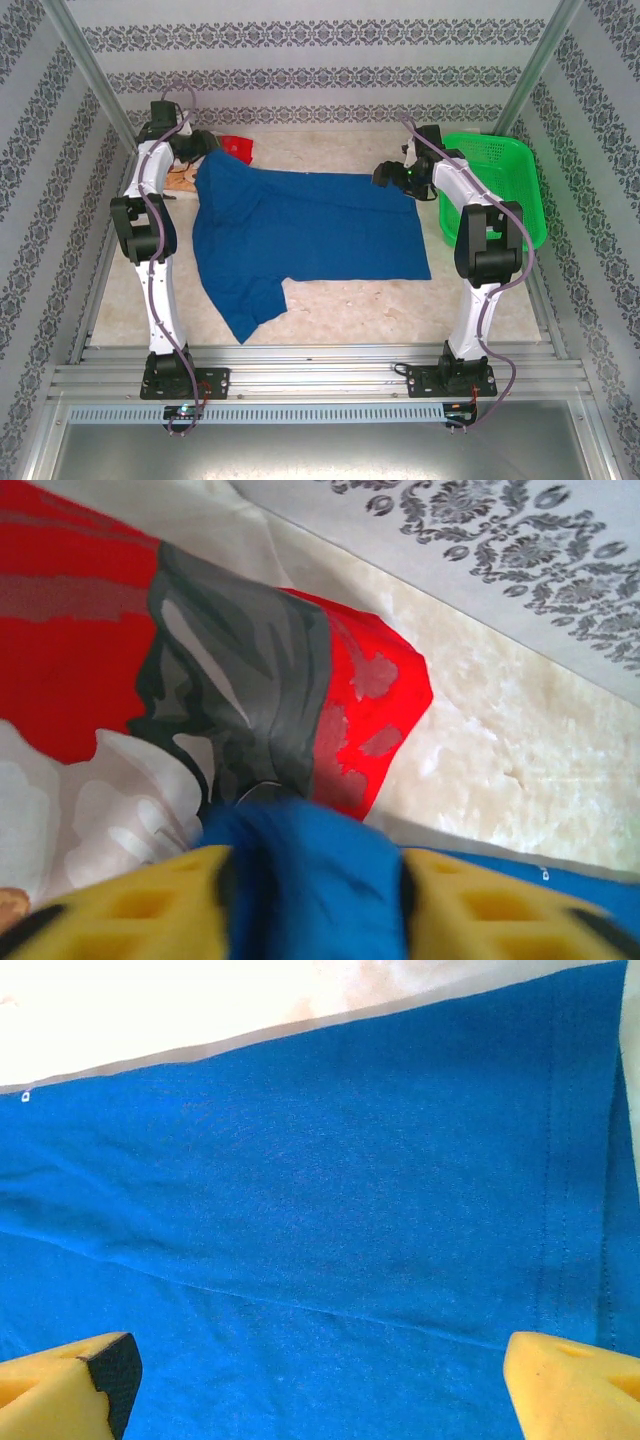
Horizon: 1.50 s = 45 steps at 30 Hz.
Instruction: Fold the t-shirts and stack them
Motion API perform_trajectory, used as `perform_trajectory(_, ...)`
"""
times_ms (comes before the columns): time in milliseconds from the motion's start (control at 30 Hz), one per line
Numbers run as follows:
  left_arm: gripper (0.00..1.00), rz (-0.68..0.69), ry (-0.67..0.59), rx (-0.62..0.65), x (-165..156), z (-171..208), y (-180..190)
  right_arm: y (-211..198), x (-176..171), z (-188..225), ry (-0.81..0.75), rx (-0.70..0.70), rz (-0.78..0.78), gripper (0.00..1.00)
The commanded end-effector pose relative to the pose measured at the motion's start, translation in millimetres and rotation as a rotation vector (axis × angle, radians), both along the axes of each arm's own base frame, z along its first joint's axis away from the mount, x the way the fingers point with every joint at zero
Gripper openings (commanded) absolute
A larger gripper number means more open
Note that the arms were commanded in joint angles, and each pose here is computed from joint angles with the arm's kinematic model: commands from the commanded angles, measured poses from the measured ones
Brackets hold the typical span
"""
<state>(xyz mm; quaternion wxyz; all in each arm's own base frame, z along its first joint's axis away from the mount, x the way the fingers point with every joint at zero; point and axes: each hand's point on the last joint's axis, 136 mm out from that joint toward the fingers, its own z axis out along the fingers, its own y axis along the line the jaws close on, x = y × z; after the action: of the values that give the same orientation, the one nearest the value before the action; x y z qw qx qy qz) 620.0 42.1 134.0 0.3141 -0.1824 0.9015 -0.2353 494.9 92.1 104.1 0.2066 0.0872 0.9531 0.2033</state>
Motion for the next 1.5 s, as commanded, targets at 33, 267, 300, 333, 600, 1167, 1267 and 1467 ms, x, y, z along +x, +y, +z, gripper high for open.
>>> perform_trajectory(33, 0.66, 0.081, -0.105, -0.053, 11.1, 50.2, 15.8, 12.2, 2.9, 13.8, -0.016, 0.024, 0.020, 0.94)
perform_trajectory(267, 0.67, 0.149, -0.075, -0.102, -40.4, 96.8, 6.7, 14.1, 4.7, 9.7, -0.005, 0.027, 0.020, 0.94)
perform_trajectory(300, 0.67, 0.157, -0.051, -0.117, -52.0, 94.0, 3.7, 15.4, 5.1, 9.9, -0.006, 0.033, 0.021, 0.94)
perform_trajectory(333, 0.66, 0.161, -0.017, -0.147, -65.8, 87.5, -2.2, 17.6, 5.2, 10.5, -0.009, 0.039, 0.027, 0.94)
perform_trajectory(600, 0.64, 0.037, 0.241, -0.208, -161.8, 15.9, -72.5, 36.9, -3.2, 19.1, -0.060, 0.081, 0.082, 0.97)
perform_trajectory(1167, 0.58, -0.272, 0.383, 0.345, -166.2, -61.1, -137.4, 40.8, -17.3, 9.5, -0.027, 0.111, 0.089, 0.97)
perform_trajectory(1267, 0.55, -0.304, 0.411, 0.443, -165.1, -72.7, -138.2, 39.1, -18.9, 7.6, -0.023, 0.109, 0.083, 0.97)
perform_trajectory(1467, 0.50, -0.309, 0.422, 0.620, -156.0, -84.6, -125.8, 39.2, -20.7, 8.5, -0.031, 0.110, 0.083, 0.97)
